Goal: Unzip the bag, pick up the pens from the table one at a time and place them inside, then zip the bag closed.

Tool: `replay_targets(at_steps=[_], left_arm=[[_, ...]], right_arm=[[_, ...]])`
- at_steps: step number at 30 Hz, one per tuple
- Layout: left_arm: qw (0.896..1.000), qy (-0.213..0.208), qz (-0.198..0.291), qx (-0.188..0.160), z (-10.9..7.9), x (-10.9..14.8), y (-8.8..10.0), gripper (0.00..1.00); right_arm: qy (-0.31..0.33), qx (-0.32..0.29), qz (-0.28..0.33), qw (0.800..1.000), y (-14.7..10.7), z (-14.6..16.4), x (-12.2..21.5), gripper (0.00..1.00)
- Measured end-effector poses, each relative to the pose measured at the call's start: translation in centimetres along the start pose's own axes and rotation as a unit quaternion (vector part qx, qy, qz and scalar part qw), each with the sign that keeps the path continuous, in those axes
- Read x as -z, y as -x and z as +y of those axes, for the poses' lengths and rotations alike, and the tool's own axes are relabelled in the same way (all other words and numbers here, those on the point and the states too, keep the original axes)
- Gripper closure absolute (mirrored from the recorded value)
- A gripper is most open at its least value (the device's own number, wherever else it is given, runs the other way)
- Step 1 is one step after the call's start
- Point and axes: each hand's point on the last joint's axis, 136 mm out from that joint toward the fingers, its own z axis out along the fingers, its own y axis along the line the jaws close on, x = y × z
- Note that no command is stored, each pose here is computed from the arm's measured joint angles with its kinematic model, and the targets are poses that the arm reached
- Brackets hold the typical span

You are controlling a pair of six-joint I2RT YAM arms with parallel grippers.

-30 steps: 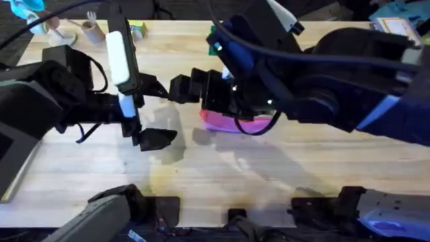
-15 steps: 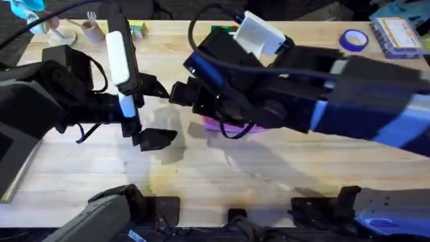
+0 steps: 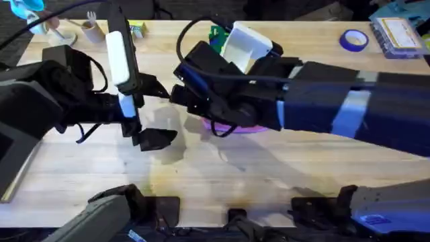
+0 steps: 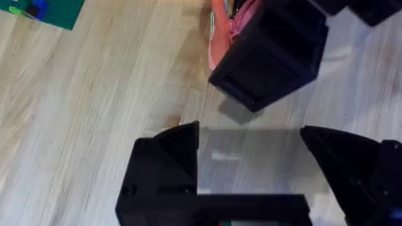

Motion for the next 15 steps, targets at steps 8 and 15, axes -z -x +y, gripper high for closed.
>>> replay_targets(at_steps=[8,15], left_arm=[[1.000,0.000,0.000,0.000,0.0,0.0,0.0,0.007],[1.000,0.000,0.000,0.000,0.0,0.0,0.0,0.007]], right_arm=[[-0.022,0.000,-0.011,1.000,0.1,-0.8,-1.1,0.426],[-0.029,-0.001,-0.015,0.999,0.2,-1.1,-1.3,0.719]])
